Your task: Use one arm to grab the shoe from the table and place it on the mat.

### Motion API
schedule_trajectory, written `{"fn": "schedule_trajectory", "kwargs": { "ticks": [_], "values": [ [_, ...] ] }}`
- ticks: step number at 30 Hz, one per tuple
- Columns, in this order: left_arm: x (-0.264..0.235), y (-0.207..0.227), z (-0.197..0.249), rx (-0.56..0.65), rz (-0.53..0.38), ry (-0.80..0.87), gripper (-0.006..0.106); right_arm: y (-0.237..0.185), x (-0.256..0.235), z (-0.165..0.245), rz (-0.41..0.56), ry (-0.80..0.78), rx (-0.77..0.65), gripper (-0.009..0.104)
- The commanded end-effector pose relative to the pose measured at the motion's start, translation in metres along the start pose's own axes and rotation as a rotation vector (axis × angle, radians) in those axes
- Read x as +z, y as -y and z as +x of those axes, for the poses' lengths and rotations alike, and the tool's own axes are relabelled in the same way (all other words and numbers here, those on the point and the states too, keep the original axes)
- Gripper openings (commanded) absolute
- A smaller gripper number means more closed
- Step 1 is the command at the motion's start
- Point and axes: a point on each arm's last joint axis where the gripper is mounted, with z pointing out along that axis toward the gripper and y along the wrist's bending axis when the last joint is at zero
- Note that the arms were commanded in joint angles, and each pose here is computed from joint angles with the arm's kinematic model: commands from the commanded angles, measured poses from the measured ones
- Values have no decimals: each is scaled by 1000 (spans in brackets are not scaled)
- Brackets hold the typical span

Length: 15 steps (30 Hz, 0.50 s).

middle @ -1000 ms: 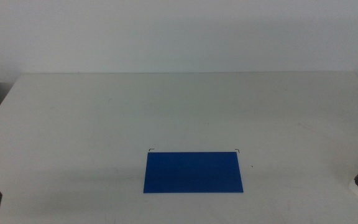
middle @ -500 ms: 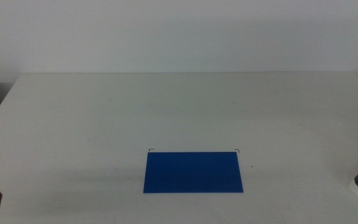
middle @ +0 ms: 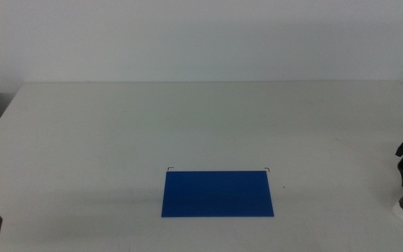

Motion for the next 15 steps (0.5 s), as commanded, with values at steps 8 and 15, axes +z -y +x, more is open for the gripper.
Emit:
{"fn": "schedule_trajectory", "kwargs": {
  "ticks": [8, 15],
  "values": [
    [-1, 0, -6, -25, 4, 82, 94, 1, -27, -6, -41, 70, -22, -4],
    [-1, 0, -6, -25, 4, 82, 94, -2, -62, 1, -125, 118, 40, -4]
  ]
}}
